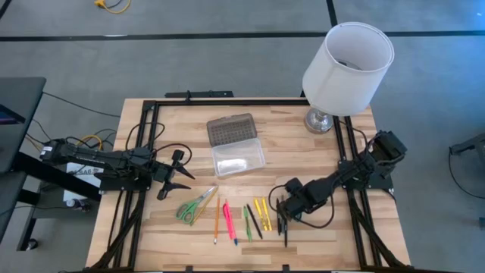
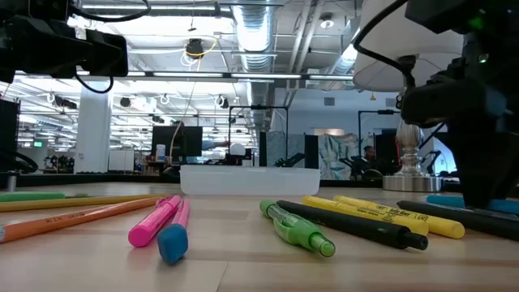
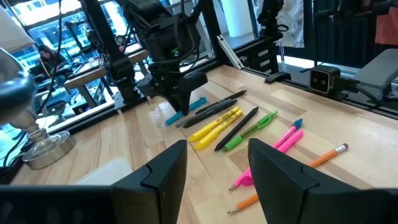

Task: Pick & place school supplies into a supply box
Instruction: Put the blue pen into the transparent supply box

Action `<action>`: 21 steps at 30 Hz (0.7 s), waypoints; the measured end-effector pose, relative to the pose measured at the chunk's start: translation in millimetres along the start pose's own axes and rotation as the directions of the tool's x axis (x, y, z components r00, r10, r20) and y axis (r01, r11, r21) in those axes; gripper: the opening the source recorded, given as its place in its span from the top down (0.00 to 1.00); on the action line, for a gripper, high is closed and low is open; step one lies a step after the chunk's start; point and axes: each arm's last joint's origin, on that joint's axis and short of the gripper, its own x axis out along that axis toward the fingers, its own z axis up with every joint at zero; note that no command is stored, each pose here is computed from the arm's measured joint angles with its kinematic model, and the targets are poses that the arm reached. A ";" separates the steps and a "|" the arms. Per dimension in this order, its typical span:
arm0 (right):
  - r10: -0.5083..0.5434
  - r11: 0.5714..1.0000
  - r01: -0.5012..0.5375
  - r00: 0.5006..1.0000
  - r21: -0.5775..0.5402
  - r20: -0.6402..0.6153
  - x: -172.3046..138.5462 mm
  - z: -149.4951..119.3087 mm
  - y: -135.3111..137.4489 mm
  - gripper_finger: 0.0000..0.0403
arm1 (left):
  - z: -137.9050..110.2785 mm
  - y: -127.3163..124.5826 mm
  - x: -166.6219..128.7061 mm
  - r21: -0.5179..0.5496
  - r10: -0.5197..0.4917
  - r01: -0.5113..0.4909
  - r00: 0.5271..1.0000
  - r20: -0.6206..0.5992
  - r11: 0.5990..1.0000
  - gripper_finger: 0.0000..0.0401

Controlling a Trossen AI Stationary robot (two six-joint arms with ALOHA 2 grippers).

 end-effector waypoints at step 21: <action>-0.082 0.990 0.082 0.997 -0.118 0.004 2.7 27.9 -10.1 0.90 | -0.7 0.5 0.0 -0.002 0.022 -0.022 1.000 -0.014 1.000 0.58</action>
